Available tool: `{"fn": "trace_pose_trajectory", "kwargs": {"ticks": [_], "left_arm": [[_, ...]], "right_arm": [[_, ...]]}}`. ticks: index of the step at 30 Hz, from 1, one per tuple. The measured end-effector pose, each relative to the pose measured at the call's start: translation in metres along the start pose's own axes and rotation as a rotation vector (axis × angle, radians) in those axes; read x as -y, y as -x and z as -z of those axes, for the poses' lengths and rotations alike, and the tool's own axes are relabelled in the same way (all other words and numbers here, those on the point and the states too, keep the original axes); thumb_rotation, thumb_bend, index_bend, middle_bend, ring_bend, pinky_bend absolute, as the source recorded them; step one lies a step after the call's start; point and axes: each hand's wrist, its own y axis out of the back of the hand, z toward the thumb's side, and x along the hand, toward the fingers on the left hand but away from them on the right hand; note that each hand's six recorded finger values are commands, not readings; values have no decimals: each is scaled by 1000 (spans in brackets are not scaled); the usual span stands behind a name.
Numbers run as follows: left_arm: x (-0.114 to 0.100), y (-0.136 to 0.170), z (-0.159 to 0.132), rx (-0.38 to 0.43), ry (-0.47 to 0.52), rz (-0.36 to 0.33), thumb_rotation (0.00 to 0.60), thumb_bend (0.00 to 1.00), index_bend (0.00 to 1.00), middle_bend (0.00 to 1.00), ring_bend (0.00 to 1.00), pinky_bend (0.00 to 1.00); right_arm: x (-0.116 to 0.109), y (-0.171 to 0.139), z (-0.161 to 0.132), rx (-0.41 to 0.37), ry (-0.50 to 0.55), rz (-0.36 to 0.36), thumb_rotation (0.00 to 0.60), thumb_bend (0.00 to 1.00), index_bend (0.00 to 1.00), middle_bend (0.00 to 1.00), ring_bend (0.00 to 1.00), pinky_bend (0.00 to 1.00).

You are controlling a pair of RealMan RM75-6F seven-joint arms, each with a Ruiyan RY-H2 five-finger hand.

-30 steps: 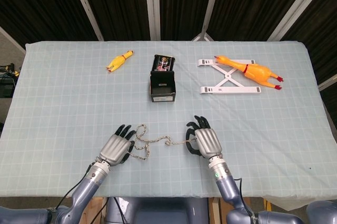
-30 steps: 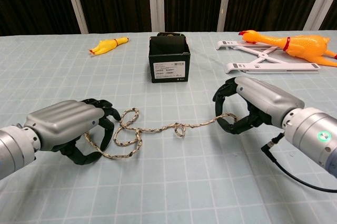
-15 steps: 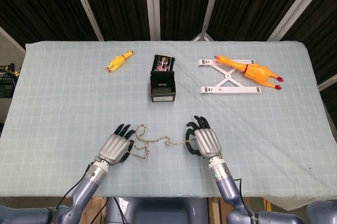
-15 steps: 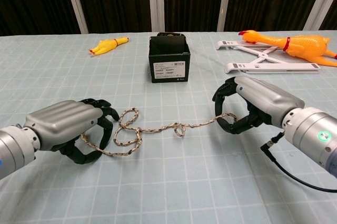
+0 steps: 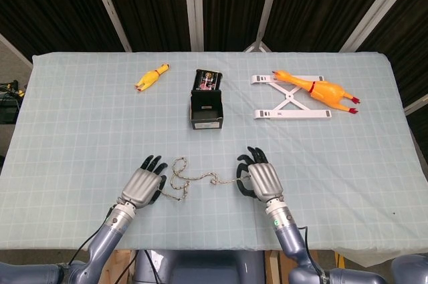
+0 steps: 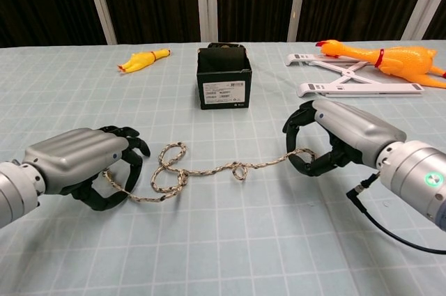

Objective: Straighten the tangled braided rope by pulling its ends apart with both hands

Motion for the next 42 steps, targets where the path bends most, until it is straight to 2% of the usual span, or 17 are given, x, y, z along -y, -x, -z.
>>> {"fn": "trace_pose_trajectory", "kwargs": {"ticks": [8,17,27,35,42], "left_arm": [[-15,0,7,-19,26,-34,600,609,612,160,0,0],[-48,6,29,-56,39,-97,600,612,613,160,0,0],[-76,24,80,-136,9,-149,600,618,616,162,0,0],[-87,45,119,-202,22,-170,600,619,619,165,0,0],[-92,68,148,-249,34,-179,600,619,619,168,0,0]], "right_arm": [[-8,-1,4,3,-8,12,600,488,618,285,46,0],[-30,-2,17,22,-23,49,600,488,618,285,46,0],[-56,-9,49,76,-59,78,600,488,618,285,46,0],[-80,-13,78,125,-107,116,600,487,618,285,46,0],[-107,-21,111,197,-127,161,600,487,618,285,46,0]]}}
